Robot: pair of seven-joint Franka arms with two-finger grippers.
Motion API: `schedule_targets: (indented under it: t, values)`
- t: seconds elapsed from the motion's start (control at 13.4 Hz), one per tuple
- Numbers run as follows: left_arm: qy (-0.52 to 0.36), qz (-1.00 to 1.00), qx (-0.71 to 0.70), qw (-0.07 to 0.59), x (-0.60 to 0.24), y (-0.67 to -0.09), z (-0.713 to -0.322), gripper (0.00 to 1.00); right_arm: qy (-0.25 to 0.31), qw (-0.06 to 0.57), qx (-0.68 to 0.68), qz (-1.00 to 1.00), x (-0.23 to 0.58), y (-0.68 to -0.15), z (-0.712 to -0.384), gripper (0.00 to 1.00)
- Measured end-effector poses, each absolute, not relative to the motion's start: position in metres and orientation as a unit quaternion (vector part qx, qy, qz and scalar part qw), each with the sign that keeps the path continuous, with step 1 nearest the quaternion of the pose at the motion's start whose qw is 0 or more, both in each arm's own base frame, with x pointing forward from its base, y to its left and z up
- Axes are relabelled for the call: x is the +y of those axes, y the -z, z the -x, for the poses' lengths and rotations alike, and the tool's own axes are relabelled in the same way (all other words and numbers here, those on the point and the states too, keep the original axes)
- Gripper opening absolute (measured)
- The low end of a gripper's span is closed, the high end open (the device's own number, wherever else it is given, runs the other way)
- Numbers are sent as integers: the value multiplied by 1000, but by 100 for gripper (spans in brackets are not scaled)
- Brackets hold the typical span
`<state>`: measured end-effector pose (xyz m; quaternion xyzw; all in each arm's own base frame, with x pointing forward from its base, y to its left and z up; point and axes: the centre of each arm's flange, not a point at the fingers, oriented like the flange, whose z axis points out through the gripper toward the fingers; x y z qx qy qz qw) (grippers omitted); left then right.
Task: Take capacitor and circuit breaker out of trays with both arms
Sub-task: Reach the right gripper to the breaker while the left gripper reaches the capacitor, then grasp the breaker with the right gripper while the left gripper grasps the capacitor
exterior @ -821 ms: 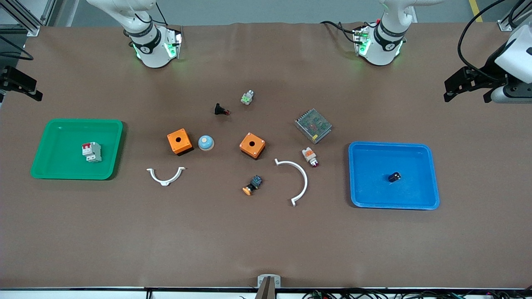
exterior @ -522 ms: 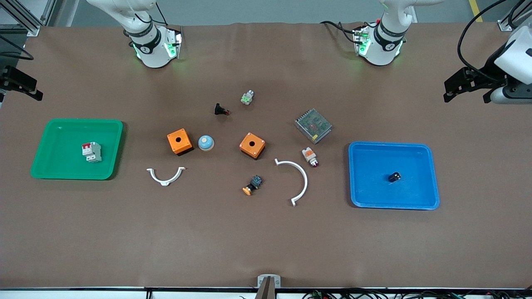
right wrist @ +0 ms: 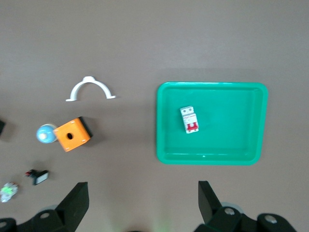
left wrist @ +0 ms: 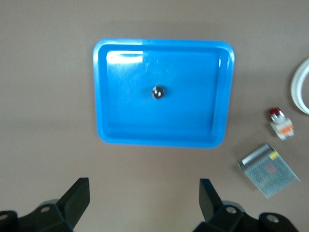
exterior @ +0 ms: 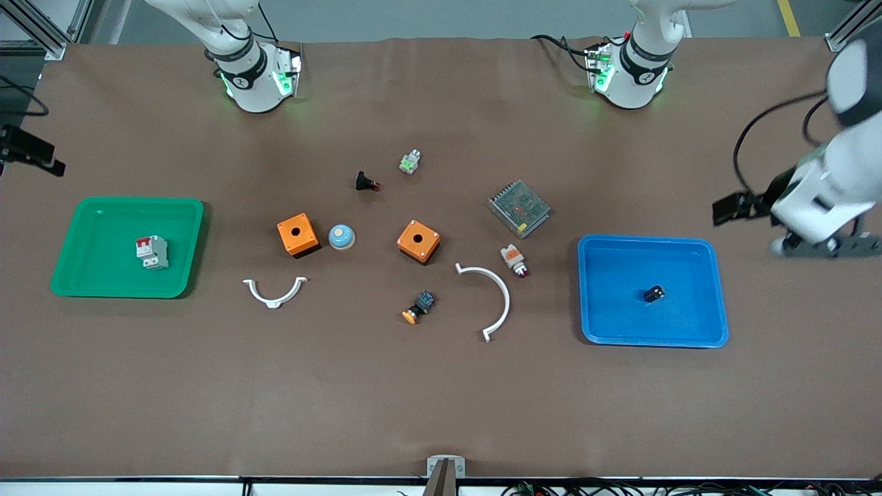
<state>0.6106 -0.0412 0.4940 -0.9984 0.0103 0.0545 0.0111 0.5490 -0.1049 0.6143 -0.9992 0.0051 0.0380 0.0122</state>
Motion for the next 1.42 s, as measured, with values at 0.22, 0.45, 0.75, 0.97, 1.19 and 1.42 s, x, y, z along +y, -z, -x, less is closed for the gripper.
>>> schedule_targets:
  t: [0.22, 0.45, 0.75, 0.97, 1.19, 1.42]
  values:
    - [-39, 999, 6, 5, -34, -398, -630, 100, -61, 21, 10, 998, -147, -540, -582, 100]
    - [-26, 1000, 5, -2, -32, -320, -631, 98, -70, 25, -3, 997, -150, -443, -612, 100]
    - [-25, 1000, 5, -8, -34, -250, -631, 88, -87, 25, -74, 993, -136, -329, -605, 100]
    - [-27, 1000, 5, -11, -35, -221, -631, 76, -104, -7, -111, 988, -144, -291, -592, 100]
    - [-36, 999, 5, -12, -35, -203, -629, 68, -97, -29, -125, 987, -159, -255, -581, 100]
    - [-40, 999, 5, -12, -35, -198, -628, 56, -79, -36, -127, 988, -179, -215, -557, 100]
